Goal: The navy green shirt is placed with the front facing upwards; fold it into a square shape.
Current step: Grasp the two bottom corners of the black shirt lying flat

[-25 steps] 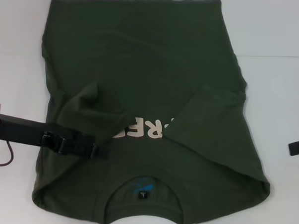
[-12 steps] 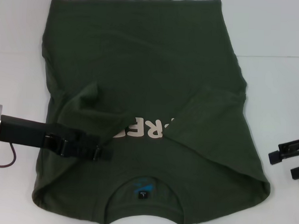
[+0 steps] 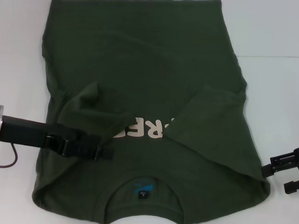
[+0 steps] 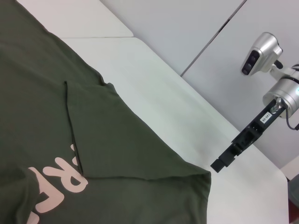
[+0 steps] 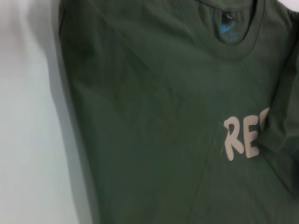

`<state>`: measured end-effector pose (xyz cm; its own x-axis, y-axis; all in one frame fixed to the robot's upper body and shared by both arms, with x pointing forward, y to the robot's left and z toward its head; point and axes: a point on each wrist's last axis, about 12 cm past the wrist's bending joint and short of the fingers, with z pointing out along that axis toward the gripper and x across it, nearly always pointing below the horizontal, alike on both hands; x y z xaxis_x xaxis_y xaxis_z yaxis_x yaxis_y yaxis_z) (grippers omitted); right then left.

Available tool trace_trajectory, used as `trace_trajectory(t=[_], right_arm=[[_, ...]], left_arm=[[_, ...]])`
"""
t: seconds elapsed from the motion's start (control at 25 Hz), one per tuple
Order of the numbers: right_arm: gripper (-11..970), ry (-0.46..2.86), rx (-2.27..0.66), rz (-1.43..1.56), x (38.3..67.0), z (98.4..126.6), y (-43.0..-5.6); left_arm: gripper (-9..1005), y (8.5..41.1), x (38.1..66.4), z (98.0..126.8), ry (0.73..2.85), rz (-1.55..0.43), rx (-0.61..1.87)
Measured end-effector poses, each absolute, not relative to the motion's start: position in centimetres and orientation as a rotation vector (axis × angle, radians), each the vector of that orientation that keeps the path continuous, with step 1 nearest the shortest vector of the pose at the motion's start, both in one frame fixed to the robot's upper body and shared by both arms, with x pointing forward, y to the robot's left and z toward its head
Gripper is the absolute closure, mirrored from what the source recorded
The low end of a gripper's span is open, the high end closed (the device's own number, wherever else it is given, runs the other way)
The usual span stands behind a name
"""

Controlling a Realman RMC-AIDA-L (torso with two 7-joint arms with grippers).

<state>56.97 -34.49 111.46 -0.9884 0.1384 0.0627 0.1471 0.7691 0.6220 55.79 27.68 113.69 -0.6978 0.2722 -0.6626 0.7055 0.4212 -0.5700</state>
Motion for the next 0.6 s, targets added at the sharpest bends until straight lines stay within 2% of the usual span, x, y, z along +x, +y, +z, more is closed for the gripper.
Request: trace_trajectory(t=[0.6], right_arm=[[235,-2.929,-0.276,-1.029,56.8,110.0,-33.6]], left_arm=[[142,27.8,55.8,113.4,2.21,-1.209,0.807]])
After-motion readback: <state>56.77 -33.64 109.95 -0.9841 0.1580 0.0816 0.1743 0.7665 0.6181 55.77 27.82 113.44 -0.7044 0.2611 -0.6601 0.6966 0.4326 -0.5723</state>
